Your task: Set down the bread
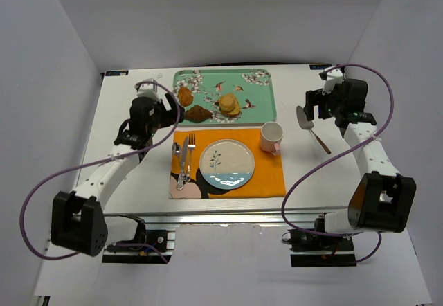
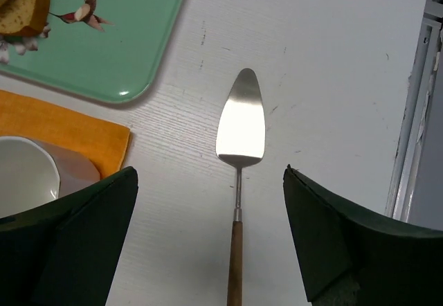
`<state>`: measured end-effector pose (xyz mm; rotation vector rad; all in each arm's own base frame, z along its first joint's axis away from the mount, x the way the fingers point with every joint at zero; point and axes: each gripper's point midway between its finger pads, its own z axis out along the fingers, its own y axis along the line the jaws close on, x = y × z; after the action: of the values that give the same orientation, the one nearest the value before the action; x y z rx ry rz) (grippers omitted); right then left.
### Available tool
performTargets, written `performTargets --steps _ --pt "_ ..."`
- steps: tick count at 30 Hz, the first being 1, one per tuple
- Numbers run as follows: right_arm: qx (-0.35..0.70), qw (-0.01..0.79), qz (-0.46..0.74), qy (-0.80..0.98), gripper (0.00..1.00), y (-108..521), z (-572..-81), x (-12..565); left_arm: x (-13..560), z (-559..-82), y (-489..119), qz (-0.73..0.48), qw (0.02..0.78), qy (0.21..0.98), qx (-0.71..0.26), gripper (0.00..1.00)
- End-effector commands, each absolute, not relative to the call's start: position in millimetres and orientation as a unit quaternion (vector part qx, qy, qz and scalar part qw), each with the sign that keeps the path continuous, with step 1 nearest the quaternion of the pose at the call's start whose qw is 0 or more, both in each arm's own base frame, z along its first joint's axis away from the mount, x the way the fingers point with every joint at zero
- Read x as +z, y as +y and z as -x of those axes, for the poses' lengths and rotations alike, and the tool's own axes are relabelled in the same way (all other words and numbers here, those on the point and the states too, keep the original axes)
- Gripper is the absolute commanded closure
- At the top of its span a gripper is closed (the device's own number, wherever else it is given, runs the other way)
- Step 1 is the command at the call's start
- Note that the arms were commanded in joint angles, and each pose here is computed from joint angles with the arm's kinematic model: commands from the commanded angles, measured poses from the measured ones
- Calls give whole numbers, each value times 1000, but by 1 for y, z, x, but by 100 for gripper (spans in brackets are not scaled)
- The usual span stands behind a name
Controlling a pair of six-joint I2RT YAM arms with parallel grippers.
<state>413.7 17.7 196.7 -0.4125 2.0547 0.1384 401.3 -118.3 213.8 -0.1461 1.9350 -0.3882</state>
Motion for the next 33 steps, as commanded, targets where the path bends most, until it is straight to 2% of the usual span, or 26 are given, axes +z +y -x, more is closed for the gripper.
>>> performTargets --steps 1,2,4,5,6,7,8,9,10,11,12,13,14,16,17,21,27,33 --pt "41 521 163 837 11 8 -416 208 236 -381 -120 93 573 785 -219 2" --pt "35 520 181 834 11 3 -414 205 223 -373 -118 98 563 791 -216 2" --pt "66 502 282 815 11 19 -400 195 221 -363 -114 109 563 789 -220 13" --pt "67 466 325 820 25 19 -387 178 209 -357 -112 112 555 795 -219 29" --pt "72 450 344 821 41 20 -388 166 206 -353 -111 119 550 797 -220 75" --pt "82 437 341 828 64 18 -387 160 205 -350 -109 123 550 796 -220 97" --pt "89 437 337 829 94 14 -390 166 202 -348 -109 125 549 797 -220 100" --pt "119 416 338 836 97 17 -385 155 190 -342 -106 129 534 807 -214 100" --pt "123 415 335 837 96 15 -385 155 192 -339 -104 132 538 804 -215 100" --pt "122 414 330 840 81 11 -388 155 188 -335 -102 135 534 808 -211 99" --pt "121 402 345 839 64 9 -383 151 185 -333 -100 138 531 810 -206 85" --pt "117 395 354 840 48 7 -383 149 184 -331 -98 140 531 811 -202 53" --pt "113 385 361 842 23 4 -384 143 184 -327 -94 145 532 811 -196 39" --pt "84 347 385 851 15 -9 -379 127 179 -321 -92 145 529 813 -194 21" --pt "79 324 391 858 11 -16 -378 113 180 -318 -93 143 532 811 -198 19" --pt "48 277 400 872 15 -35 -370 85 166 -307 -91 148 522 817 -198 18" --pt "-1 285 361 888 22 -51 -378 75 163 -299 -86 155 523 816 -192 17" --pt "5 301 315 900 23 -46 -365 58 160 -294 -85 161 525 813 -196 17"
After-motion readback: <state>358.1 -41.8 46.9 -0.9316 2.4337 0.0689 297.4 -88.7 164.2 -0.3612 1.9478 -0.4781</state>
